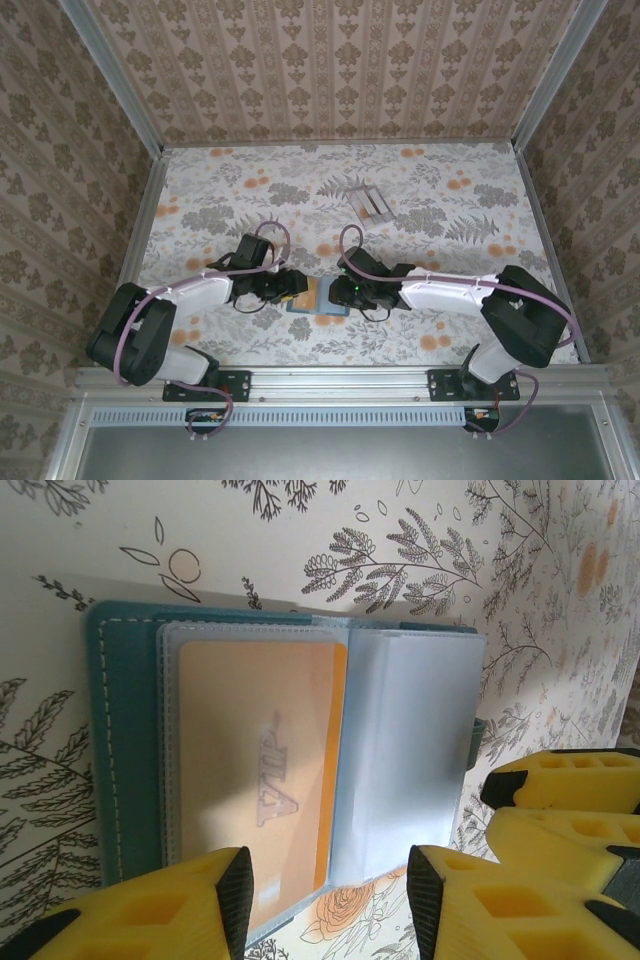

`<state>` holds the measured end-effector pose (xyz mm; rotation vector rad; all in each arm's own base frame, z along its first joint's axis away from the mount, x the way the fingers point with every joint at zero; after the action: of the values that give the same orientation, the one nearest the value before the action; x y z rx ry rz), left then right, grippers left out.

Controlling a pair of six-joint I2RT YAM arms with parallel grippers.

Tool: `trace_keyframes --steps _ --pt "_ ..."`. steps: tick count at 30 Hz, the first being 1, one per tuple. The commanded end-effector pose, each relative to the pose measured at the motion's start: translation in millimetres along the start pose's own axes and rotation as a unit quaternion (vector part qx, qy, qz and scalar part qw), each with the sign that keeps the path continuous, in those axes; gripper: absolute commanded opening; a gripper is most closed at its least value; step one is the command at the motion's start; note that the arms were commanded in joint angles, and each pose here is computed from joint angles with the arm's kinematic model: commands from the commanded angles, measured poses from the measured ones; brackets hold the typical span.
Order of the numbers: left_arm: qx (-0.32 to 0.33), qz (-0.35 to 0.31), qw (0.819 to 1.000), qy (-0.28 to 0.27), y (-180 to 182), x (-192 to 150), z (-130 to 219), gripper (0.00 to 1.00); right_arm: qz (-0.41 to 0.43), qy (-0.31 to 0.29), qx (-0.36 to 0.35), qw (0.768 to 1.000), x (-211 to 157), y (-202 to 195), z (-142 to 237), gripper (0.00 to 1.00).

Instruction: Put the credit cards into the card holder

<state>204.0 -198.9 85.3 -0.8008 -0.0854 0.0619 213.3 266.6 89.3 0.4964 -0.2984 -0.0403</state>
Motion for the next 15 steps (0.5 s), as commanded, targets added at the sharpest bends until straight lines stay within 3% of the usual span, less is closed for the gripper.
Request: trace_keyframes --steps 1,15 --pt "0.011 -0.002 1.0 0.005 6.9 -2.1 -1.0 0.48 -0.004 0.006 0.013 1.0 1.9 9.5 -2.8 0.38" --pt "0.009 -0.002 1.0 0.006 7.1 -0.5 -1.5 0.48 -0.001 0.004 0.006 1.0 3.2 9.6 2.6 0.39"
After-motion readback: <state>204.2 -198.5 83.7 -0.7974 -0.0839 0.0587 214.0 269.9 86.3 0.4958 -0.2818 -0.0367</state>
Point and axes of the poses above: each hand's point on the last joint's axis, 136 mm out from that joint toward the fingers, its own z axis back along the fingers, its own y axis along the line the jaws close on, x = y × z, the point moved 5 cm from there along z, back along the fingers, and after that the axes turned 4 degrees about z, right-handed, at the moved point
